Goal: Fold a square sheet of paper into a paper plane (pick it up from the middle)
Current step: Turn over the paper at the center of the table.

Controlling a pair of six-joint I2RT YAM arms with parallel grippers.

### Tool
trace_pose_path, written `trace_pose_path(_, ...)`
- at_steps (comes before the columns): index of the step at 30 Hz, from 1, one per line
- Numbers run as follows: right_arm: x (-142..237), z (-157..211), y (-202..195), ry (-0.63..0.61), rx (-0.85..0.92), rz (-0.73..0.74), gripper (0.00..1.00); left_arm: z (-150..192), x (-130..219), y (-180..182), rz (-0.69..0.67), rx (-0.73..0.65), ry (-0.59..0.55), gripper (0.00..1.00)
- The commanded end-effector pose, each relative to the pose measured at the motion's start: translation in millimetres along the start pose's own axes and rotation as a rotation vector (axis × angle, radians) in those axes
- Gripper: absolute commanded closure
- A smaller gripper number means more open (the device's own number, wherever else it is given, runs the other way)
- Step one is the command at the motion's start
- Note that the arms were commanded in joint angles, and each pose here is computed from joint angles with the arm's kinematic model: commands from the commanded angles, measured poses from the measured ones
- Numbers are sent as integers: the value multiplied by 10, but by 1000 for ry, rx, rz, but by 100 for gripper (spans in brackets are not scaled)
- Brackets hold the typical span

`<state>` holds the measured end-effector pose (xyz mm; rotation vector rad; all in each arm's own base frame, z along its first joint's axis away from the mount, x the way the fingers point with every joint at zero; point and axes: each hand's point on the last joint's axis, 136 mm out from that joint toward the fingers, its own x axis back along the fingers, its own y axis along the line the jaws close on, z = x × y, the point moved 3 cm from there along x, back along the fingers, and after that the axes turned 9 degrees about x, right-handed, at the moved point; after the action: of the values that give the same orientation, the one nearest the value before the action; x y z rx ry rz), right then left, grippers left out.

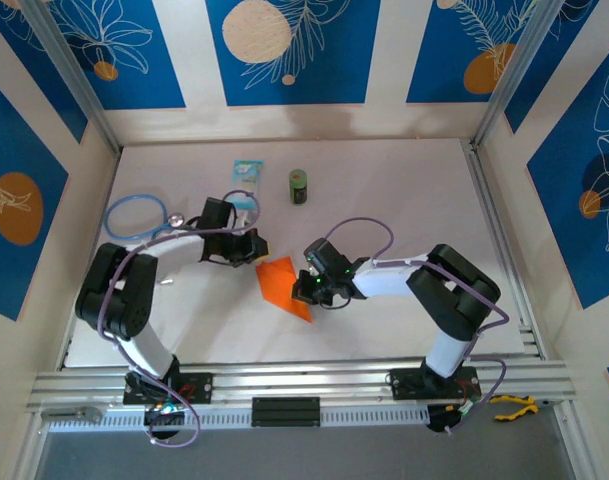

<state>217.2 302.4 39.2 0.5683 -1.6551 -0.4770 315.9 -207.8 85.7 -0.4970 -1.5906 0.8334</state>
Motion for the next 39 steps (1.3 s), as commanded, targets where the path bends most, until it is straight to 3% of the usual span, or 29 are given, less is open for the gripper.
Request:
trace_pose_path(1, 55, 108, -142, 32, -12, 66, 96, 133, -172, 90, -6, 7, 77, 94)
trace_pose_path(8, 253, 116, 48, -11, 35, -16, 86, 195, -300, 366, -78, 41, 101, 96)
trace_pose_path(15, 520, 351, -210, -20, -72, 28, 76, 214, -298, 477, -124, 51, 105, 98)
trace_pose_path(22, 598, 557, -222, 22, -108, -9, 61, 183, -280, 497, -106, 77, 98, 98)
trace_pose_path(39, 403, 672, -279, 105, -156, -5, 66, 200, -279, 490, -90, 89, 105, 98)
